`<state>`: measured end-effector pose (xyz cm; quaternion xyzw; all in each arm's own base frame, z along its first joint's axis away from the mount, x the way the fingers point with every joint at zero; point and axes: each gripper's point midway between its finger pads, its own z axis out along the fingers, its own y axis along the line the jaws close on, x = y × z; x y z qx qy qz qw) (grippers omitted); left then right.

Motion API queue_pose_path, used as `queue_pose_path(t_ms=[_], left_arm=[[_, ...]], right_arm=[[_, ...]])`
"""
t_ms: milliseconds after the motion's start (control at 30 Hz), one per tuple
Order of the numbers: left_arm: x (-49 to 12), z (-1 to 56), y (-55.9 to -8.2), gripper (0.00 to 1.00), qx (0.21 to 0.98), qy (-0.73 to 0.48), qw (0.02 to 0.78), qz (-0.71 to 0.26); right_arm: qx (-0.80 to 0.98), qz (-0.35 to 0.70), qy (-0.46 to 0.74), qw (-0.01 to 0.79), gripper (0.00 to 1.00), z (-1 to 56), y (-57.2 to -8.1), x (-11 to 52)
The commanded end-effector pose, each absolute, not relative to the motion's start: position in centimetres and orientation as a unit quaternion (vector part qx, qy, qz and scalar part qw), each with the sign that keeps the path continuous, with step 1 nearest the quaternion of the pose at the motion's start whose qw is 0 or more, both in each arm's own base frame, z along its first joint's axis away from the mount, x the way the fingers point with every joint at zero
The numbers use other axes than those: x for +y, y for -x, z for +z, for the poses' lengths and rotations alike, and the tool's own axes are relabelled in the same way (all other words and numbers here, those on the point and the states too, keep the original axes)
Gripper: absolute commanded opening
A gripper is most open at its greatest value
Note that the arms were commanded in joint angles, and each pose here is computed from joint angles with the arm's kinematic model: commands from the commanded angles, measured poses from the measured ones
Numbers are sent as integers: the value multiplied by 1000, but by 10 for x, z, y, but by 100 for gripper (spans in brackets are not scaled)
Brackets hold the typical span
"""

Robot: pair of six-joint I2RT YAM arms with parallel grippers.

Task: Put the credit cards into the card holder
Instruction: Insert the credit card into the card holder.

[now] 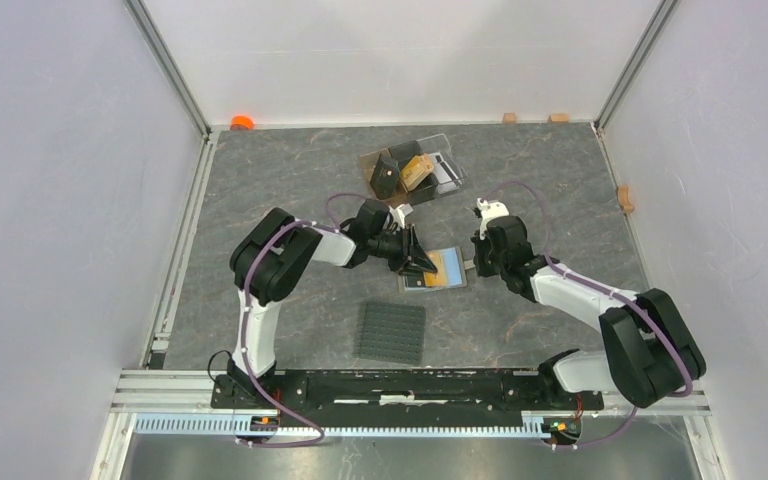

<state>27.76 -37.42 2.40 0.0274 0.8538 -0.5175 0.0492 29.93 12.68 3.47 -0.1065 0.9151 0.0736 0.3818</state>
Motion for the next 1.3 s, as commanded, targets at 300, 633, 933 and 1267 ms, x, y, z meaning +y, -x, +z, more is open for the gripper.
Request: queue_pose_path(t_ms=[300,633,933,1267], left_arm=[[-327,24,-279,60,920,-87,124,-362],[-342,26,-269,58,916,-103,108,-372],[-361,4,-268,52,917,-97,94,-374],[-389,18,-284,53,897,-104,130,-409]], right_arm=[[909,57,89,404,0,48,-303,120],[909,65,92,402,0,47,-303,123],[908,69,93,402,0,47,-302,124],[911,70,93,396,0,42,-301,125]])
